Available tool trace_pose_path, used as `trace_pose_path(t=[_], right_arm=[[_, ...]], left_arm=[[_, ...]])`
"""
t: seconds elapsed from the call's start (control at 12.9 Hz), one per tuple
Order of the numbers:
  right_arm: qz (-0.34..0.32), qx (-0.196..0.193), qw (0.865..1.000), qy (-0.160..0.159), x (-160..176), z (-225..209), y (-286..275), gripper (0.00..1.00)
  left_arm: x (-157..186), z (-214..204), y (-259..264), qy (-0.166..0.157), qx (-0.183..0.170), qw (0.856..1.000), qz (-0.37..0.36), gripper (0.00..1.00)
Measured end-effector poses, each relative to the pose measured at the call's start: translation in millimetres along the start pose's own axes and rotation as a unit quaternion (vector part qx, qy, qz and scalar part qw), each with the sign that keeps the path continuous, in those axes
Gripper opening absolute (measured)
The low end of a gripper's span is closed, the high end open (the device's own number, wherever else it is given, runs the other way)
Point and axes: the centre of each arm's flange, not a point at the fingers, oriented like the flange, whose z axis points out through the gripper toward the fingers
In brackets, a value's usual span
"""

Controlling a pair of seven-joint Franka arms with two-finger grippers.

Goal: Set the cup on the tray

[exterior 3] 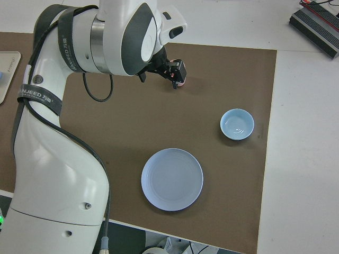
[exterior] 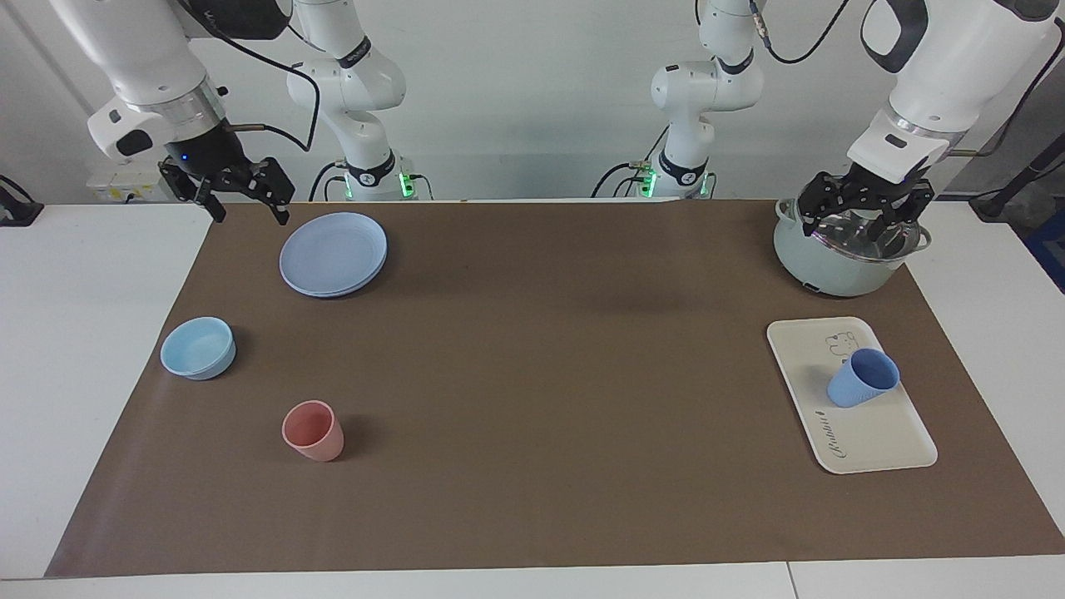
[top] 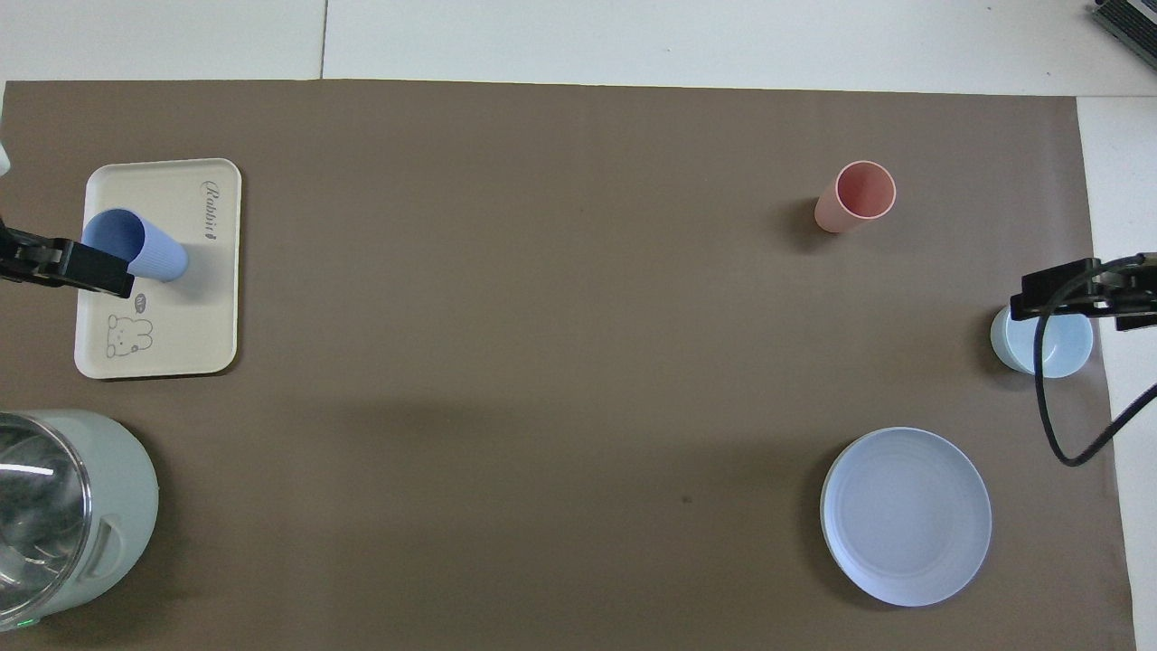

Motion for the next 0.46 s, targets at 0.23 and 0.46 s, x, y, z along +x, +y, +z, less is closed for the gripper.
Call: trace_pose_path(t=[0.23, 0.46], right_arm=[[0.009, -0.001, 1.0, -0.013, 3.9, 8.9, 7.4, 1.0], [0.009, -0.004, 1.0, -0.019, 2.8, 10.5, 7.5, 1.0]], left_arm=[[0.0, 0.0, 0.0, 0.0, 0.0, 1.0, 0.0, 1.0], [0.0, 0.0, 0.0, 0.0, 0.0, 1.0, 0.0, 1.0]])
